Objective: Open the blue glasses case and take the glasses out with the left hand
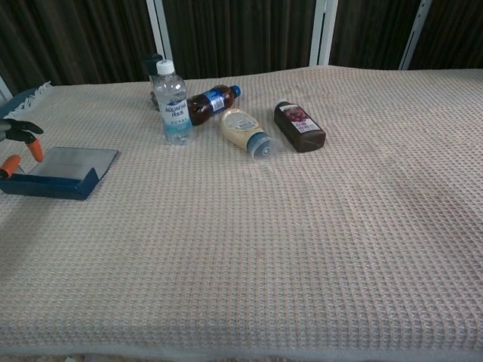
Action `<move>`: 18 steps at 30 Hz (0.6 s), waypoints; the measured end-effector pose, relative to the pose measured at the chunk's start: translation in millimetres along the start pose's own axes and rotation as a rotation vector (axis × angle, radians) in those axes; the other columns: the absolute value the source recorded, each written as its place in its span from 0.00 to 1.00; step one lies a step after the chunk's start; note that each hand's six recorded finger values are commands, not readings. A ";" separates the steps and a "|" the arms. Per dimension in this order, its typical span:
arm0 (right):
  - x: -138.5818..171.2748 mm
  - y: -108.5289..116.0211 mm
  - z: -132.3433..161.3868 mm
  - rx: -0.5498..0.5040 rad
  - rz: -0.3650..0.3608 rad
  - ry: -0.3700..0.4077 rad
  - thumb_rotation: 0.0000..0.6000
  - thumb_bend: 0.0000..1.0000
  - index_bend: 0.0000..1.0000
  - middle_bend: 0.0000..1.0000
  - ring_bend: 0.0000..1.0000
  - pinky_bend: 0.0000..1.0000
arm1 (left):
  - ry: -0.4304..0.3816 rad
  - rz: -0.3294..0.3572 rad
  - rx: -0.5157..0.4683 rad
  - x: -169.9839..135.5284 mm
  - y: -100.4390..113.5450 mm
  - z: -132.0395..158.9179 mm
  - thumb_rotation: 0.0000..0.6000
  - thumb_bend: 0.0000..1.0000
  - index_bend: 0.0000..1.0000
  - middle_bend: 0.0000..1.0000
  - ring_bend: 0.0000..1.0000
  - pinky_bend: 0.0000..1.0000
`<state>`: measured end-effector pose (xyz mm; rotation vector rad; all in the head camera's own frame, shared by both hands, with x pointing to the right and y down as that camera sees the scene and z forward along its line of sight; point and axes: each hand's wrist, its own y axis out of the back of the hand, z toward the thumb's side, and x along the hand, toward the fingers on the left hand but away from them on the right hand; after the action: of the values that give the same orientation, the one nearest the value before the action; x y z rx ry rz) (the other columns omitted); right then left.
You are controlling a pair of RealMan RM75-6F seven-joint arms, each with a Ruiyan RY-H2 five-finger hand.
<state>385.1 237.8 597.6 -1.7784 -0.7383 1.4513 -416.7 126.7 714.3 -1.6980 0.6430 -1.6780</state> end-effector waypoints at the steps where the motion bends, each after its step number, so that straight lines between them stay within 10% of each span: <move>1: -0.1 -0.3 0.1 0.000 0.001 0.000 1.00 0.19 0.00 0.00 0.00 0.00 | 0.006 -0.005 0.004 -0.7 -2.4 -3.2 1.00 0.66 0.33 0.05 0.00 0.11; 18: 1.2 -3.3 4.2 -0.002 0.018 0.018 1.00 0.19 0.00 0.00 0.00 0.00 | 0.052 -0.052 0.053 -11.1 -25.5 -31.9 1.00 0.68 0.39 0.05 0.00 0.08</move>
<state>381.3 241.4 599.1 -1.8016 -0.7160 1.4446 -451.6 148.3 724.5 -1.6513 0.5781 -1.7650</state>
